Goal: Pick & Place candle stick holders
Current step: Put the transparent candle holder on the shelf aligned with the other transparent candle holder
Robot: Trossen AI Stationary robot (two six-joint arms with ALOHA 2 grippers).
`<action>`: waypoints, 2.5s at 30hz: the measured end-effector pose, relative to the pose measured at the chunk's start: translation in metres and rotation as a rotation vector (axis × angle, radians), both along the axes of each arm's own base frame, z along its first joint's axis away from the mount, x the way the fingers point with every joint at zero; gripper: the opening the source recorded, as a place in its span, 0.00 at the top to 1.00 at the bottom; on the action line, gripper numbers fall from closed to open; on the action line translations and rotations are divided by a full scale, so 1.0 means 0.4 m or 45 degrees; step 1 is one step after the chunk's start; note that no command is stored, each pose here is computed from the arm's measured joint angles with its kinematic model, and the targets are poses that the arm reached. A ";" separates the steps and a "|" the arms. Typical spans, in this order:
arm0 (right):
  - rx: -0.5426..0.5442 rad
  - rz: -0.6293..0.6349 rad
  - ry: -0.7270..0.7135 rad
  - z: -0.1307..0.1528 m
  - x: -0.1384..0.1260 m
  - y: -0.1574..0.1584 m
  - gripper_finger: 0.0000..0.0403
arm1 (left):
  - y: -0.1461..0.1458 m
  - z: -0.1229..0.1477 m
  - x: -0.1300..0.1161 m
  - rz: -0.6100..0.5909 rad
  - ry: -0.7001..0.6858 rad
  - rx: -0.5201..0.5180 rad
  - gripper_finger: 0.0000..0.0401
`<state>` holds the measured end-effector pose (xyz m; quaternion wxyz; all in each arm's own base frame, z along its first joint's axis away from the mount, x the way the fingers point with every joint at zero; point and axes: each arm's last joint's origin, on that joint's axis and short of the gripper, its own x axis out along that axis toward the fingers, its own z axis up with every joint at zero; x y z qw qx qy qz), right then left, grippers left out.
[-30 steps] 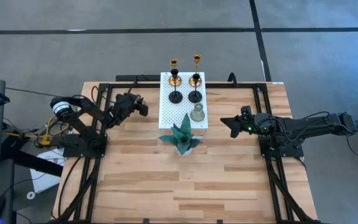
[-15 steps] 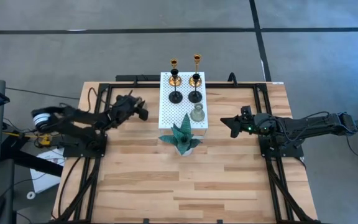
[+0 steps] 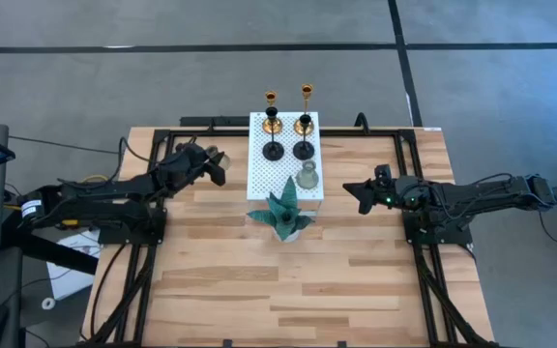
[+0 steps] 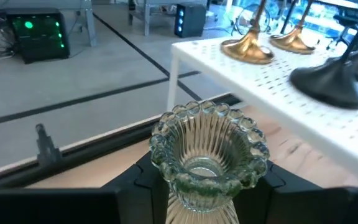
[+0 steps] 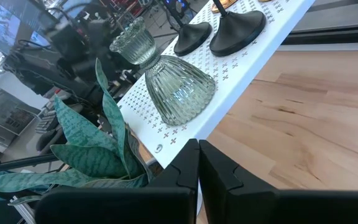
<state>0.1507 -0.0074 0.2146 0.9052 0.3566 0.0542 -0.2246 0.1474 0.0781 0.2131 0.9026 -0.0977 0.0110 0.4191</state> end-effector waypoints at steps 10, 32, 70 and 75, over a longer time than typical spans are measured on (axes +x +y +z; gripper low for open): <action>0.000 0.000 0.000 0.000 0.000 0.000 1.00 | -0.033 0.154 0.037 -0.114 -0.001 0.007 0.69; -0.011 0.002 0.008 -0.001 0.000 0.000 1.00 | -0.142 0.301 0.237 -0.351 0.164 0.109 0.69; -0.010 0.003 0.016 -0.002 -0.001 0.000 1.00 | -0.125 0.239 0.367 -0.377 0.241 0.053 0.62; -0.010 0.003 0.017 -0.002 -0.001 0.000 1.00 | -0.125 0.237 0.371 -0.376 0.239 0.055 0.56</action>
